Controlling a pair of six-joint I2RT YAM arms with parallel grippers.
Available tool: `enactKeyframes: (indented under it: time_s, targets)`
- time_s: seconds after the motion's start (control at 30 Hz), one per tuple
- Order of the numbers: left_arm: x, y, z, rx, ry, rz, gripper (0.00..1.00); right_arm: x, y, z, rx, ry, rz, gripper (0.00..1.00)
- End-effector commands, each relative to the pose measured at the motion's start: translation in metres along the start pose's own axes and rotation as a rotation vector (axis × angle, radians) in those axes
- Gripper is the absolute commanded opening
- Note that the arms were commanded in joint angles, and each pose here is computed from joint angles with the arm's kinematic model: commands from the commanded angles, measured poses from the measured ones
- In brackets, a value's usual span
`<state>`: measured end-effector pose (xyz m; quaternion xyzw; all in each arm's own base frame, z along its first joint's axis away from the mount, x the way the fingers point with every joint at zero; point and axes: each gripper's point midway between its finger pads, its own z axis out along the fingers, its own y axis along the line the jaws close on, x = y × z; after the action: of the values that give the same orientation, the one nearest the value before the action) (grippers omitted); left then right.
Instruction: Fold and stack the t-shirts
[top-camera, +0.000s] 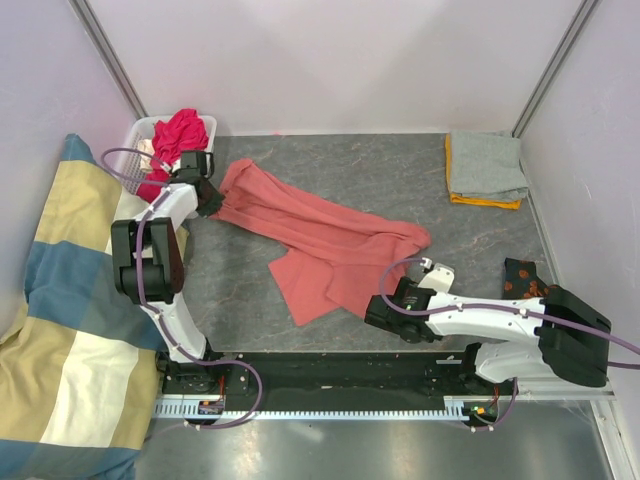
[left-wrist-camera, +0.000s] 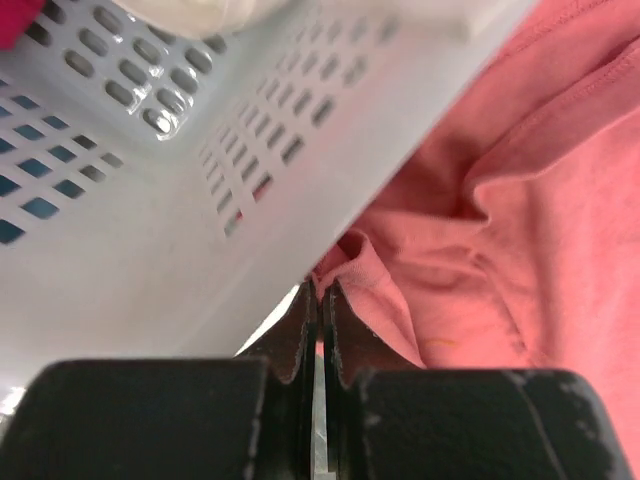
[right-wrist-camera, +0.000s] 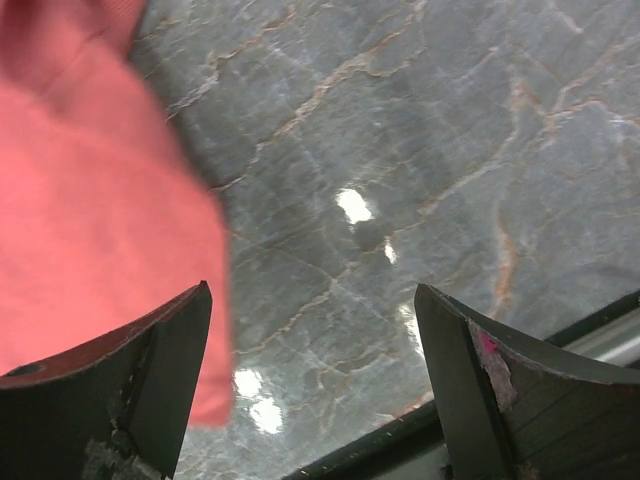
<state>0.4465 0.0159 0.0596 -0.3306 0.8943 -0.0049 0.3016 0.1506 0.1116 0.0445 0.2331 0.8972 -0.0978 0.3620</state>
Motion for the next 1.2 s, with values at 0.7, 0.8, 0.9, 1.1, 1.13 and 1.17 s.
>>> enactKeyframes:
  time_s: [0.7, 0.8, 0.9, 1.1, 1.13, 1.17]
  targets:
    - [-0.023, -0.007, 0.006, 0.060, -0.017, -0.057, 0.02, 0.058, 0.083, -0.035, -0.228, 0.103, 0.000, 0.83]
    - [-0.021, -0.009, 0.008, 0.068, -0.006, -0.058, 0.02, 0.053, 0.067, -0.035, -0.216, 0.088, 0.036, 0.83]
    - [-0.018, -0.009, 0.009, 0.069, 0.000, -0.054, 0.02, 0.047, 0.059, -0.038, -0.215, 0.072, 0.056, 0.82]
    - [-0.017, -0.009, 0.010, 0.064, 0.000, -0.053, 0.02, 0.052, 0.051, -0.033, -0.191, 0.075, 0.044, 0.82]
    - [-0.017, -0.008, 0.010, 0.063, -0.001, -0.051, 0.02, 0.054, 0.050, -0.032, -0.186, 0.074, 0.034, 0.81]
    - [-0.017, -0.009, 0.010, 0.064, -0.004, -0.051, 0.02, 0.055, 0.051, -0.031, -0.185, 0.075, 0.031, 0.79]
